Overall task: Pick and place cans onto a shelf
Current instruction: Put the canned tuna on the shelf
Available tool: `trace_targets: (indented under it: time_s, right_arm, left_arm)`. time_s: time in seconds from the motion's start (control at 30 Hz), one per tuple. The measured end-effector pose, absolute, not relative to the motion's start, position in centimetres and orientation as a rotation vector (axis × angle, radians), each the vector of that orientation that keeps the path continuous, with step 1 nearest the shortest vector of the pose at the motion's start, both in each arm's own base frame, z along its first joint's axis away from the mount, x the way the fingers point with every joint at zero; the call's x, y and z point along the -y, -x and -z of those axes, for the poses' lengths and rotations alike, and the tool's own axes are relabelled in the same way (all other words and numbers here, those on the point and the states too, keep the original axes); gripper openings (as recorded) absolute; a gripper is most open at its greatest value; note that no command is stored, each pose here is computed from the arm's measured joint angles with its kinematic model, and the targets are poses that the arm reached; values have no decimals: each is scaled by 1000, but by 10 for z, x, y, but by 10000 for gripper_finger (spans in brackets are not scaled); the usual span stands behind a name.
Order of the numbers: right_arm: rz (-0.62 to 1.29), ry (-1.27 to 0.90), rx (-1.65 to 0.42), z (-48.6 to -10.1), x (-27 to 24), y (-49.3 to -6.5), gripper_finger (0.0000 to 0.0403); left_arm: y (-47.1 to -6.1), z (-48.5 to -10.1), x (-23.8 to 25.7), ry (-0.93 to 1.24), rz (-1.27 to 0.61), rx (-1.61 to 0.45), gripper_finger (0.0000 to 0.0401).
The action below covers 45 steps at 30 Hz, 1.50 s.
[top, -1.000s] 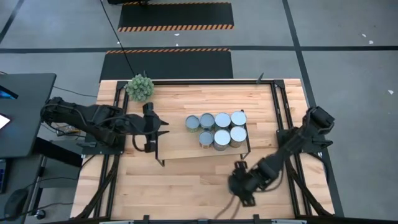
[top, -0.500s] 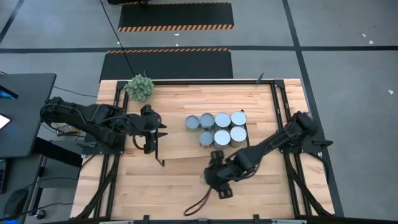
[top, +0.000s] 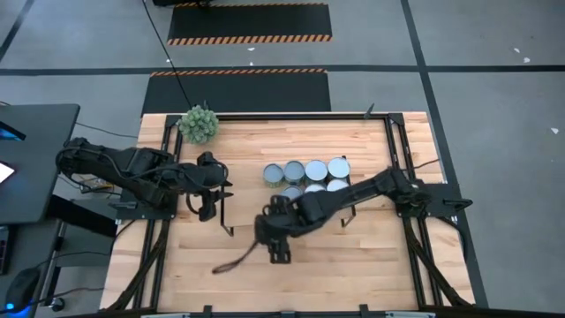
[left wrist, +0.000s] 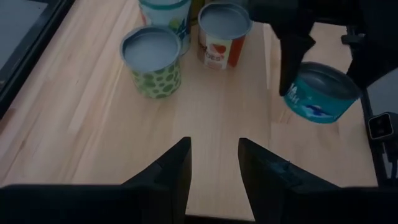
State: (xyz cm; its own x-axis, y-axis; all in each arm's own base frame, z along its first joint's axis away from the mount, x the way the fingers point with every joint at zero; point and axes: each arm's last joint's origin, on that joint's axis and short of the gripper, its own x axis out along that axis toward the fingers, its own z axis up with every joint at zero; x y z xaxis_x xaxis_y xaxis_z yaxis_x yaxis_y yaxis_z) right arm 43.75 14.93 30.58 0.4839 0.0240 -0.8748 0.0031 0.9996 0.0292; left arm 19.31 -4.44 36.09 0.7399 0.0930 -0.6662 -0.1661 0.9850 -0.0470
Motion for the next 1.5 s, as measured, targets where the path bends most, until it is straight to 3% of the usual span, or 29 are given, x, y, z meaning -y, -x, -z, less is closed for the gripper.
trace_targets:
  time_s: [0.37,0.9,1.27,1.5]
  right_arm:
    - [79,-1,-1066,-306,-106,-456,291]
    - [79,140,-1163,-302,-63,-456,304]
    - [78,138,-1214,-300,-58,-453,351]
    - [73,141,-1213,-300,-61,-452,361]
  left_arm:
    - [-163,-364,35,170,-225,-769,137]
    - [-155,-369,35,264,-164,-760,137]
    - [-155,-369,35,261,-160,-760,137]
    - [-155,-369,35,262,-160,-759,137]
